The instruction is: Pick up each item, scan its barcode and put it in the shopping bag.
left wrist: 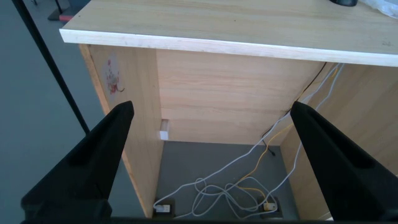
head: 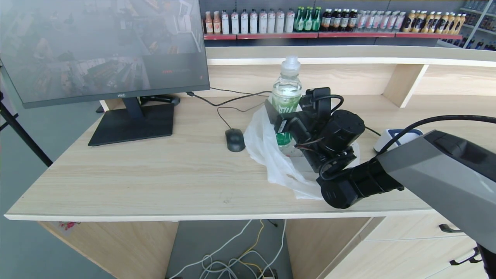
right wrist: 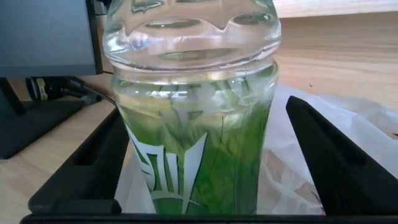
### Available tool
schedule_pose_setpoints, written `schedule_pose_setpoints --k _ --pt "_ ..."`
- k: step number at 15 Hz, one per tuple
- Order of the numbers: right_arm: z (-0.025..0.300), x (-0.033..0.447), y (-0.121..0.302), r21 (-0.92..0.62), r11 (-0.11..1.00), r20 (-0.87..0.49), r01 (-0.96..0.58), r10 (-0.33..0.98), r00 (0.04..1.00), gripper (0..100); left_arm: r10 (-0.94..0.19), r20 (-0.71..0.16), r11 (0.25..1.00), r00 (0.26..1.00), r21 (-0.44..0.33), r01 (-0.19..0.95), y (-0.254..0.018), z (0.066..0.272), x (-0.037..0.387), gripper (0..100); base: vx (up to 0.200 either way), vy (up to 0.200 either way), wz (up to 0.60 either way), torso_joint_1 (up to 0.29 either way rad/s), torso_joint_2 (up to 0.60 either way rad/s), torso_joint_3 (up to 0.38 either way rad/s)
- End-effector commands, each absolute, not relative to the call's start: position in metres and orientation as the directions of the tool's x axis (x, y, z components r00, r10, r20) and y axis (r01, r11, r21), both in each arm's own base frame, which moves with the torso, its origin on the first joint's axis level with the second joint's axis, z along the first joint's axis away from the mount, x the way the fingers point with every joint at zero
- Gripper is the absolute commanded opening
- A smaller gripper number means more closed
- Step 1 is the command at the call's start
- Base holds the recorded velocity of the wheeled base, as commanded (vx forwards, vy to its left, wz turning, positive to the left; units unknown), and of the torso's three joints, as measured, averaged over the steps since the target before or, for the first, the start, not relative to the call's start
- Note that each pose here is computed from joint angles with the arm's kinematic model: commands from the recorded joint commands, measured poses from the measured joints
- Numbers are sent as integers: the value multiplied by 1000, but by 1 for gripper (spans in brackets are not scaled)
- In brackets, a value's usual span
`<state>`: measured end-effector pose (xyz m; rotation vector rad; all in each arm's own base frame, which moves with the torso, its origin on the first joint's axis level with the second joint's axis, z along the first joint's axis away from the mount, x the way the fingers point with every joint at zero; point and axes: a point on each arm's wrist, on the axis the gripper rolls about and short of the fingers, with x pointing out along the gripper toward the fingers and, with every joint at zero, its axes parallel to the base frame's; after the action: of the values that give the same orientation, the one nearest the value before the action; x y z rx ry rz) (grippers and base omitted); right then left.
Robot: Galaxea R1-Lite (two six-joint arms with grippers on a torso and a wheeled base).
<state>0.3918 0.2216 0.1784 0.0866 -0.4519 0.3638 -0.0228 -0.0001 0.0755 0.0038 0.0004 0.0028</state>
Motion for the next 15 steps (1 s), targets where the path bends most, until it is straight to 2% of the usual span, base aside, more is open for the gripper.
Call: schedule_pose_setpoints --k 1,15 --pt "181 390 221 1 933 445 -361 323 835 100 3 0 1000 1000 5 -3 0 75 -23 100 0 0 0 0 0 0" --pt "195 366 209 1 932 447 -362 324 834 100 3 0 1000 1000 5 -3 0 75 -23 100 0 0 0 0 0 0"
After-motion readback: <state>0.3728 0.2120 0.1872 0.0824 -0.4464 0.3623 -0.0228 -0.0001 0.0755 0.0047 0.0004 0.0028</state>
